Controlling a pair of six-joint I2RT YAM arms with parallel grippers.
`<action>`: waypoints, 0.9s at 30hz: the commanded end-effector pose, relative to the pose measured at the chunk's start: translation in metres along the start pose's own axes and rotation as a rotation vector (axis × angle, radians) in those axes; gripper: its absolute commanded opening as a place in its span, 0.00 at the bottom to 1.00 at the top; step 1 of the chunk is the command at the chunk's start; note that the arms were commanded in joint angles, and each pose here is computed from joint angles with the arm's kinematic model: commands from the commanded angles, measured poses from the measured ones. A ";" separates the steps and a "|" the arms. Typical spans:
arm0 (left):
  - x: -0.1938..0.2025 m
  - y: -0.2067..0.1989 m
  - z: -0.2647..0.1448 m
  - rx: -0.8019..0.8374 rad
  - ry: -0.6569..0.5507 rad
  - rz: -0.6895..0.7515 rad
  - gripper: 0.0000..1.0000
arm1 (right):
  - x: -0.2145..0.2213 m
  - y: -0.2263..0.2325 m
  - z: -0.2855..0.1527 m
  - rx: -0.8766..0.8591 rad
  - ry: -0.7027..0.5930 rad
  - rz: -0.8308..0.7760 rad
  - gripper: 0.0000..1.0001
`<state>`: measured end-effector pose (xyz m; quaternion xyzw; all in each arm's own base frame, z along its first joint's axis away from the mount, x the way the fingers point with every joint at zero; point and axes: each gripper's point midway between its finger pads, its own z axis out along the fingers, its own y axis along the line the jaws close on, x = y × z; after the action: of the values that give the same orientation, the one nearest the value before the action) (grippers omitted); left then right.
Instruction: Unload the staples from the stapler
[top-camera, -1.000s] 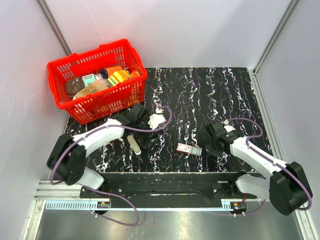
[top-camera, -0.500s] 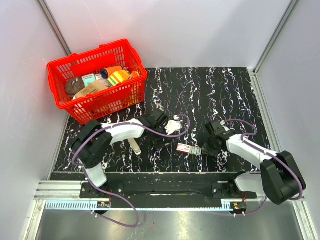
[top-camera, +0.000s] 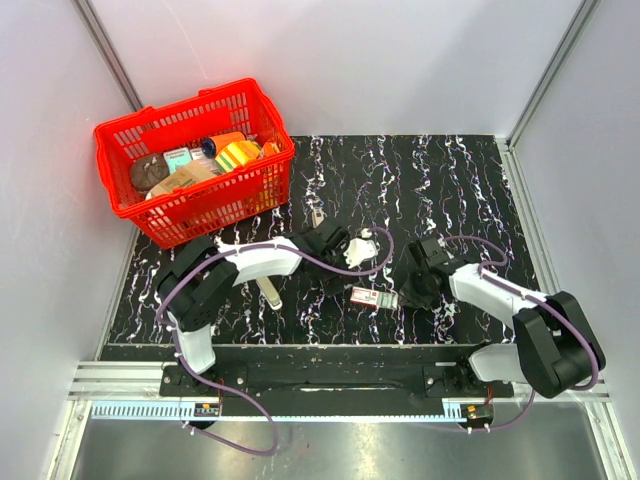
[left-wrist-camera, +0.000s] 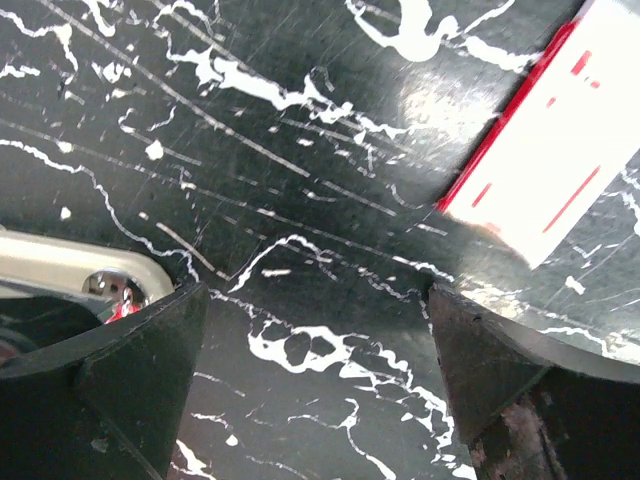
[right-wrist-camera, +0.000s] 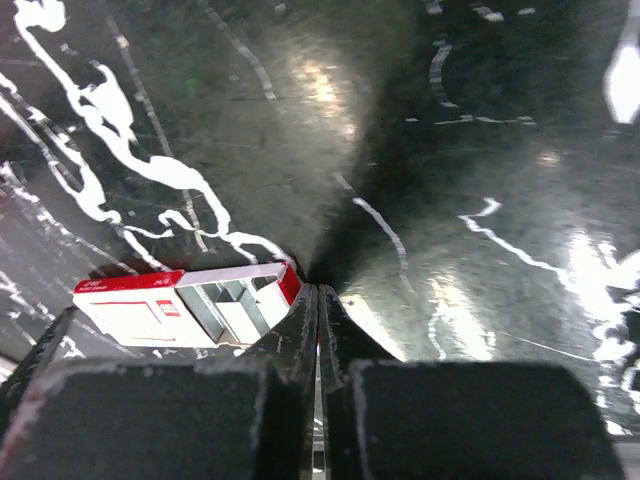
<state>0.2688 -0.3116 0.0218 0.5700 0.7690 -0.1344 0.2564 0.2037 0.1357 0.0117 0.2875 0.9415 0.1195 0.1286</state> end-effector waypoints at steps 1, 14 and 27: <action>-0.008 -0.012 0.012 0.026 -0.006 0.023 0.95 | 0.004 0.011 0.012 -0.046 0.030 0.004 0.03; -0.005 -0.019 0.020 0.045 0.012 0.024 0.95 | 0.006 0.024 0.020 -0.093 0.057 -0.007 0.00; -0.006 -0.019 0.018 0.042 0.015 0.029 0.94 | 0.006 0.029 0.024 -0.054 0.027 -0.067 0.00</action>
<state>0.2634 -0.3326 0.0217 0.5801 0.7572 -0.1466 0.2621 0.2318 0.1789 0.0122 0.2650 0.9331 0.2067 0.1278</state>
